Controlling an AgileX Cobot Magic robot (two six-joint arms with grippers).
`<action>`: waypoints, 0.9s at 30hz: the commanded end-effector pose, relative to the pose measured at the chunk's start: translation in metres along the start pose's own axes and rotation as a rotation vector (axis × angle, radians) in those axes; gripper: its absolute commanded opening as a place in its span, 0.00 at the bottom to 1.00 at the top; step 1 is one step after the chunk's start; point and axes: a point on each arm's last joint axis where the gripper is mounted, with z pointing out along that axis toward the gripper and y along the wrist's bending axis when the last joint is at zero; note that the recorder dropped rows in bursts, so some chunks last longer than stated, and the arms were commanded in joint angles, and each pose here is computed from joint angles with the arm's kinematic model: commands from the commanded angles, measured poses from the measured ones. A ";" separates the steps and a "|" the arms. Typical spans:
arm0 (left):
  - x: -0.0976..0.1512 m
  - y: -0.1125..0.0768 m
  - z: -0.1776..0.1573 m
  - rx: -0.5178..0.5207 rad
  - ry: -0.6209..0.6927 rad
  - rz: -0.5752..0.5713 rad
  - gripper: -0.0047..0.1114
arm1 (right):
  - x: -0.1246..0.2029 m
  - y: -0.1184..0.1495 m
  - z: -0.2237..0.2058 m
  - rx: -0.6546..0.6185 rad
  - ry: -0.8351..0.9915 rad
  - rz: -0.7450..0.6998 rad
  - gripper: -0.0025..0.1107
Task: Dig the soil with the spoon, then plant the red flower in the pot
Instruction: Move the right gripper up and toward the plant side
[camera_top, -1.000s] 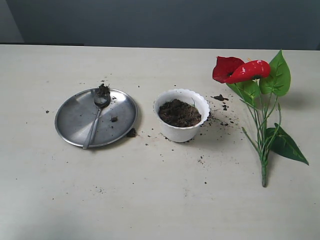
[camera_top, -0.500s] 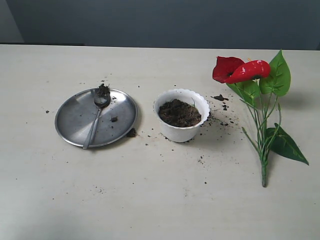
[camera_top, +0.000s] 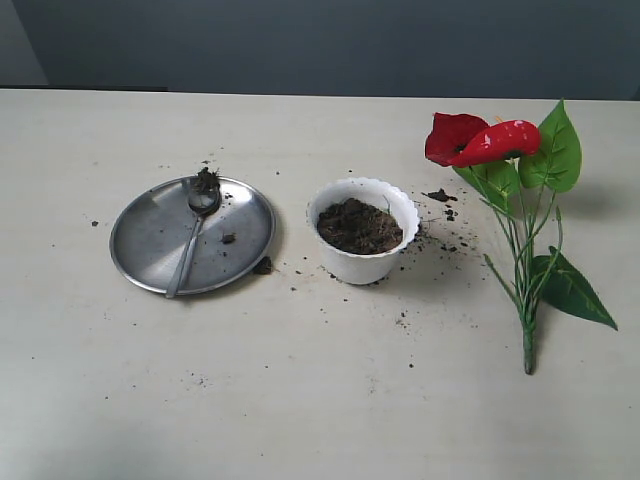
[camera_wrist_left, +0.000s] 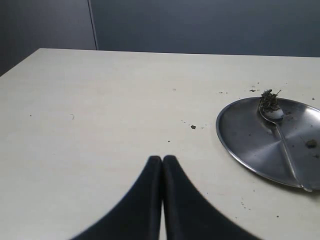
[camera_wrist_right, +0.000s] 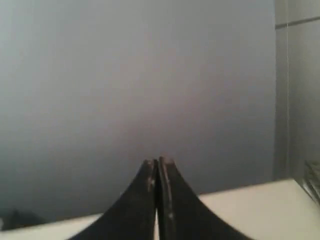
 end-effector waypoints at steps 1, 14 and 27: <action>0.001 0.000 0.000 0.003 -0.009 0.001 0.04 | -0.007 0.010 0.063 -0.105 0.296 -0.053 0.02; 0.001 0.000 0.000 0.003 -0.009 0.001 0.04 | 0.078 -0.007 0.146 -0.161 0.810 -0.080 0.08; 0.001 0.000 0.000 0.003 -0.009 0.001 0.04 | 0.139 -0.012 0.204 -0.207 0.952 0.179 0.71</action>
